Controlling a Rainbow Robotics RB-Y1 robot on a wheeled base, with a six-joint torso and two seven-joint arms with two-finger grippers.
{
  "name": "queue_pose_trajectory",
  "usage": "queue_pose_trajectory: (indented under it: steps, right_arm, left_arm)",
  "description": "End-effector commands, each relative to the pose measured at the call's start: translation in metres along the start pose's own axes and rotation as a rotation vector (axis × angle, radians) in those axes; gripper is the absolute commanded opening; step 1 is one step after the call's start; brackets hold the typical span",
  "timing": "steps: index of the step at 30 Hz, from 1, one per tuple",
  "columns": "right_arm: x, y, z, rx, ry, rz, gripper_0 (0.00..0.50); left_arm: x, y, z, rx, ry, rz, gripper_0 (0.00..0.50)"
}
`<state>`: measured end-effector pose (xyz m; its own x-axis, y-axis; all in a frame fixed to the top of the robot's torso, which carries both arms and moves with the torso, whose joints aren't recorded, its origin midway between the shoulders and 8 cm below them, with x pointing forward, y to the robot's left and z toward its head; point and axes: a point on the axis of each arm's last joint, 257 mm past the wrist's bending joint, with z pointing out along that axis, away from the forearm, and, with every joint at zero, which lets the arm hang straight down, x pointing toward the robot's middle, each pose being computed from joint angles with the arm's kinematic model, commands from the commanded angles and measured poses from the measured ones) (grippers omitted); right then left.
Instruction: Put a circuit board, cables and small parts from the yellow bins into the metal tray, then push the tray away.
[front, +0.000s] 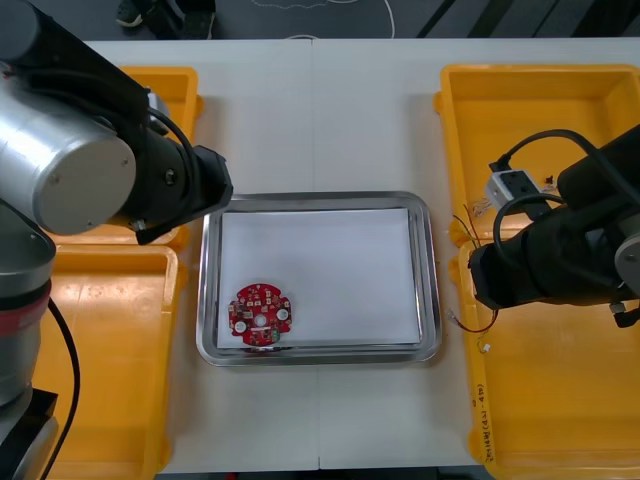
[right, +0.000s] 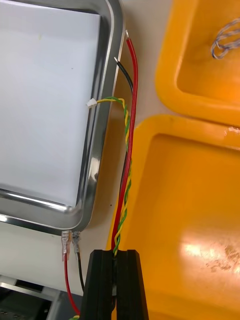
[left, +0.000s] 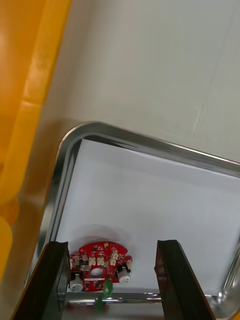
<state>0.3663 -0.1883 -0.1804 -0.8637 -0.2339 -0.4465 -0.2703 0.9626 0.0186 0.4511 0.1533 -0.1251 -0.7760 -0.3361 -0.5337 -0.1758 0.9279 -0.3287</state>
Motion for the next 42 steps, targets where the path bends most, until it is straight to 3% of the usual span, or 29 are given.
queue_pose_trajectory:
  steps: [1, 7, 13, 20, 30, 42]
  right_arm:
    - [-0.018, 0.015, -0.008, 0.03, -0.05, -0.145, 0.0]
    - [-0.033, 0.032, -0.009, 0.038, -0.093, -0.341, 0.0]
    - [-0.042, 0.05, -0.01, 0.047, -0.121, -0.528, 0.0]
    - [-0.052, 0.077, -0.003, 0.067, -0.134, -0.738, 0.0]
    - [-0.065, 0.111, 0.017, 0.072, -0.154, -1.023, 0.0]
    - [-0.056, 0.116, 0.053, 0.129, -0.081, -1.298, 0.0]
  left_arm:
    - [-0.052, 0.018, -0.02, -0.034, -0.054, 0.049, 0.5]
    - [-0.086, 0.055, -0.021, -0.105, -0.016, -0.013, 0.5]
    - [-0.102, 0.095, -0.014, -0.178, 0.036, -0.022, 0.5]
    - [-0.118, 0.128, -0.011, -0.186, 0.063, -0.055, 0.5]
    - [-0.134, 0.159, 0.021, -0.184, 0.069, -0.044, 0.5]
    - [-0.15, 0.19, 0.054, -0.186, 0.043, 0.011, 0.5]
